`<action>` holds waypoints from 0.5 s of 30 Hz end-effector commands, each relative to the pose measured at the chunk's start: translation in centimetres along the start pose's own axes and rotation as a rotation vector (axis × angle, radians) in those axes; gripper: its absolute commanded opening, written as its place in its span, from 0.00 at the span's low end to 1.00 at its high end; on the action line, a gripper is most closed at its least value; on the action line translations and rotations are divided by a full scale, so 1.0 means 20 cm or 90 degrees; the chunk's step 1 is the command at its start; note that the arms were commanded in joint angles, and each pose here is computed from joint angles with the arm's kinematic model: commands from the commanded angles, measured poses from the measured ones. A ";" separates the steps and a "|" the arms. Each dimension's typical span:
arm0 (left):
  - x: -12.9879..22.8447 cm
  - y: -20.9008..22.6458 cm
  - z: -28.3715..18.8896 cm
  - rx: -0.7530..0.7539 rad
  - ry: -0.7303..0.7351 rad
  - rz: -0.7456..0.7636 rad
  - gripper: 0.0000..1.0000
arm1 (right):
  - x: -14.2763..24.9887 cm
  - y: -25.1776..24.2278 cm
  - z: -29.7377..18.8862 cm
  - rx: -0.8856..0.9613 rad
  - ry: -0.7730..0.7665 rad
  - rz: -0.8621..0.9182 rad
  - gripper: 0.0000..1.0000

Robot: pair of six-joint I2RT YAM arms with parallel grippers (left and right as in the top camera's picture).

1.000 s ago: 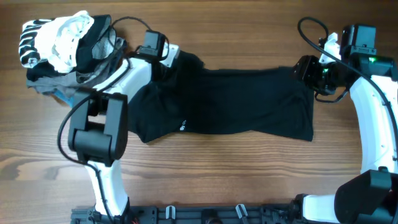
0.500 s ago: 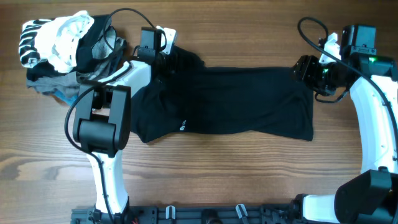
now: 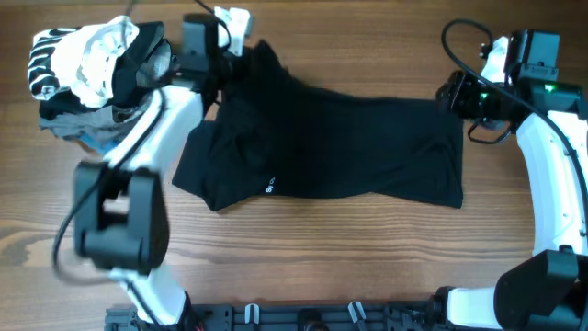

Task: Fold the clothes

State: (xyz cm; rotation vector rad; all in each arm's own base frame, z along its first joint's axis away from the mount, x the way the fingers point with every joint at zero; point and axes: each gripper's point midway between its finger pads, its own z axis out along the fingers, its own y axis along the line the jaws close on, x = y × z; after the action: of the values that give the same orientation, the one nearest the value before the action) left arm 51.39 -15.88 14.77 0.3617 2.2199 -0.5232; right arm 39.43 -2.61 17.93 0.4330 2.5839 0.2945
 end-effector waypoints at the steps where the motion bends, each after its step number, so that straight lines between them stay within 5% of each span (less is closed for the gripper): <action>1: -0.19 -0.10 -0.26 0.008 -0.049 0.009 0.04 | -0.19 -0.15 0.13 0.107 -0.077 -0.006 0.58; 5: -0.20 -0.13 -0.43 -0.017 -0.041 0.005 0.04 | -0.26 -0.26 0.37 0.140 -0.088 -0.003 0.55; 11: -0.10 -0.16 -0.49 -0.018 0.016 -0.015 0.04 | 0.03 -0.40 0.75 0.153 0.082 -0.041 0.65; 15: -0.08 -0.15 -0.50 -0.025 0.028 -0.018 0.04 | 0.06 -0.40 0.86 0.126 0.091 -0.036 0.65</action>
State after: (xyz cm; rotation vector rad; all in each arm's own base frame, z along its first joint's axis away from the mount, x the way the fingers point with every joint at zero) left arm 44.62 -14.29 21.34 0.3375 2.3043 -0.5102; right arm 44.26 -7.82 1.17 0.4580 2.7841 -0.0051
